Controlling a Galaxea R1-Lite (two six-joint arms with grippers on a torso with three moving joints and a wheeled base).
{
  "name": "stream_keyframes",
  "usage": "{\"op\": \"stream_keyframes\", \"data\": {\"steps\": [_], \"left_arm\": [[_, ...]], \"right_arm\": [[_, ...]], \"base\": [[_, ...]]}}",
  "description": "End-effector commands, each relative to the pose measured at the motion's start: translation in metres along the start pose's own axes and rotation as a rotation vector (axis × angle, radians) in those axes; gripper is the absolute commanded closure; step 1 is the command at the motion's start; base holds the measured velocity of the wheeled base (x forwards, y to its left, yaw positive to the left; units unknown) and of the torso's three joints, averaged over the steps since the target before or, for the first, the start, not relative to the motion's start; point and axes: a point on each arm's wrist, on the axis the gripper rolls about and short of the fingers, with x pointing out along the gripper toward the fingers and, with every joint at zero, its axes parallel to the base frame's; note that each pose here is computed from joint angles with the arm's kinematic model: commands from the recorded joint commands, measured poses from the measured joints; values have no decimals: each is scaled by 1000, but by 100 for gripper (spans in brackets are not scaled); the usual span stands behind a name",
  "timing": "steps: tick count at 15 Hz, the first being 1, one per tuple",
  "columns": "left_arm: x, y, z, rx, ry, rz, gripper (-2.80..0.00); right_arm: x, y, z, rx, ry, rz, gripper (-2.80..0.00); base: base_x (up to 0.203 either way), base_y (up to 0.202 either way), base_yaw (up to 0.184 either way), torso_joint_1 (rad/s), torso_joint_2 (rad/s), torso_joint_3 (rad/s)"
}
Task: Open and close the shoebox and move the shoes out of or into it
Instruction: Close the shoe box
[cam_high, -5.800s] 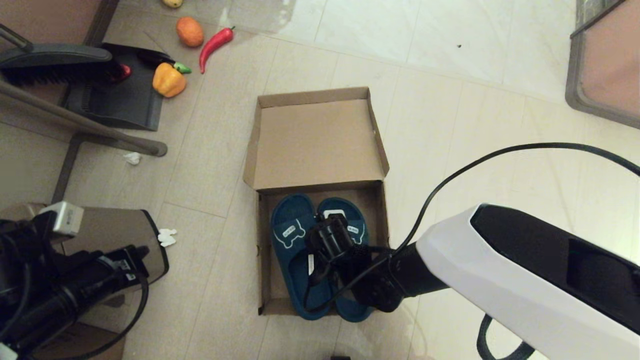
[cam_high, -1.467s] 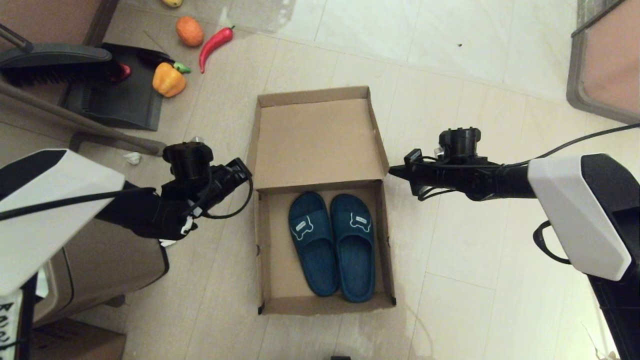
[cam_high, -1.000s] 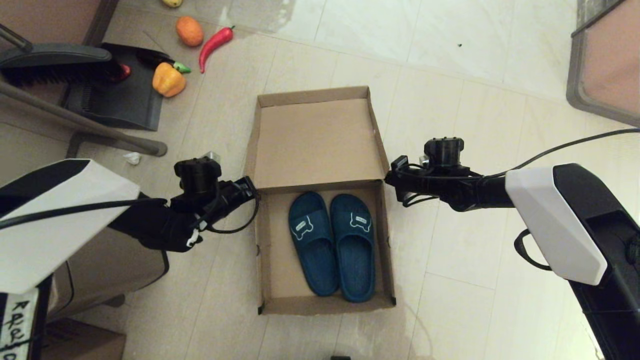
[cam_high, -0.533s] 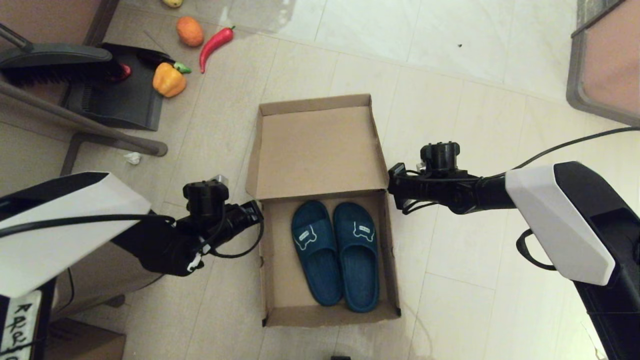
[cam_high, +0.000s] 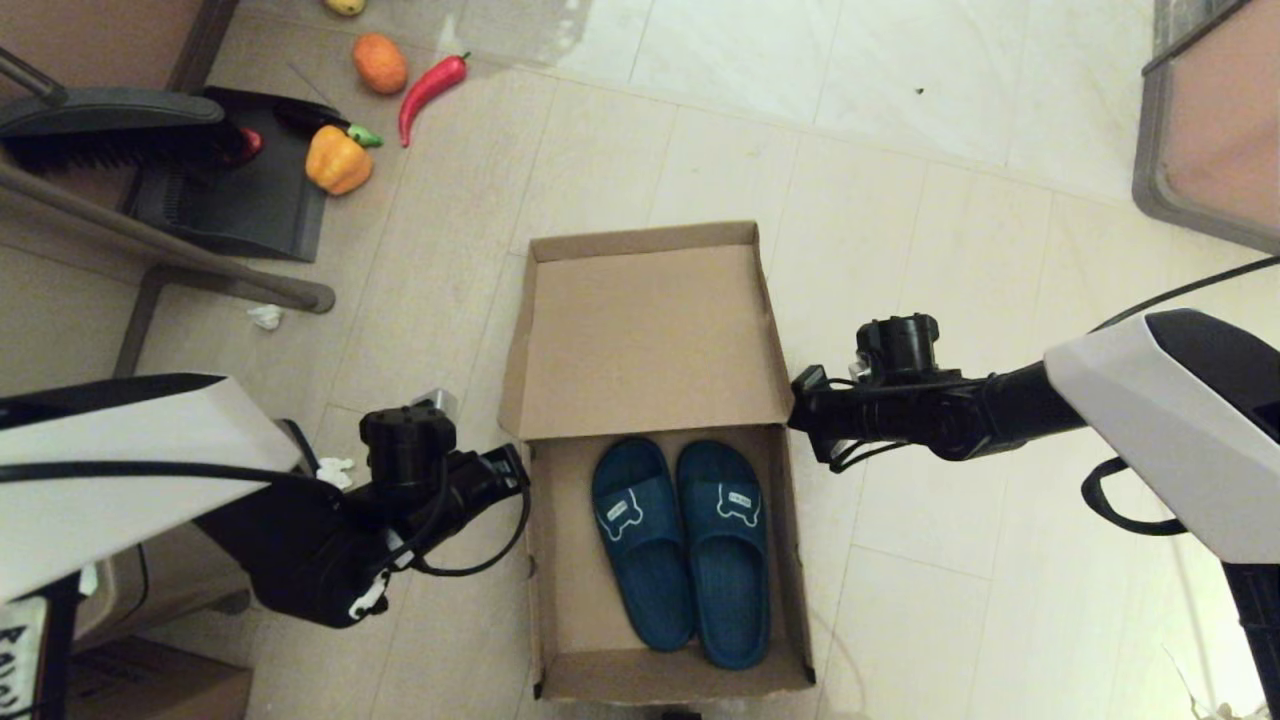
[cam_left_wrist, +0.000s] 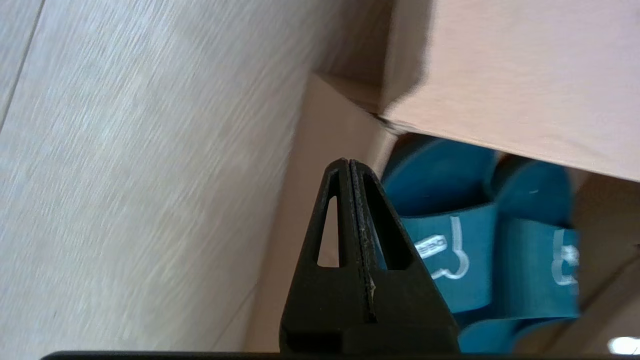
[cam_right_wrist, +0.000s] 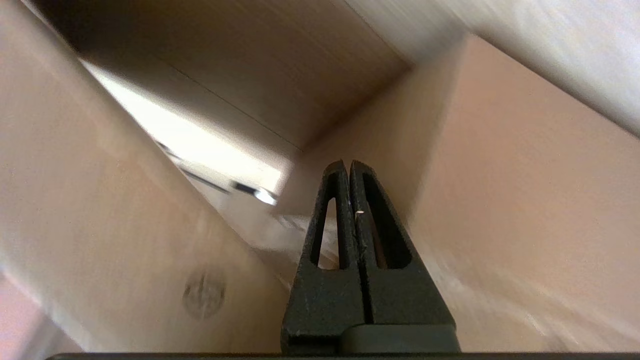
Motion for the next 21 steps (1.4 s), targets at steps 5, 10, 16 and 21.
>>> {"op": "stream_keyframes", "data": {"steps": [5, 10, 16, 21], "left_arm": [[-18, 2, -4, -2, -11, -3, 0], [-26, -5, 13, 8, -64, -27, 0], [-32, -2, 63, 53, -226, -24, 0], [44, 21, 96, 53, -313, 25, 0]], "right_arm": [[-27, -20, -15, -17, -58, -20, 0], [-11, -1, 5, -53, -136, 33, 0], [5, 1, 26, -111, -186, -54, 0], [20, 18, 42, -184, -224, -41, 0]], "base": [[0, 0, 0, 0, 0, 0], [0, 0, 0, 0, 0, 0], [0, 0, 0, 0, 0, 0], [0, 0, 0, 0, 0, 0]]}}
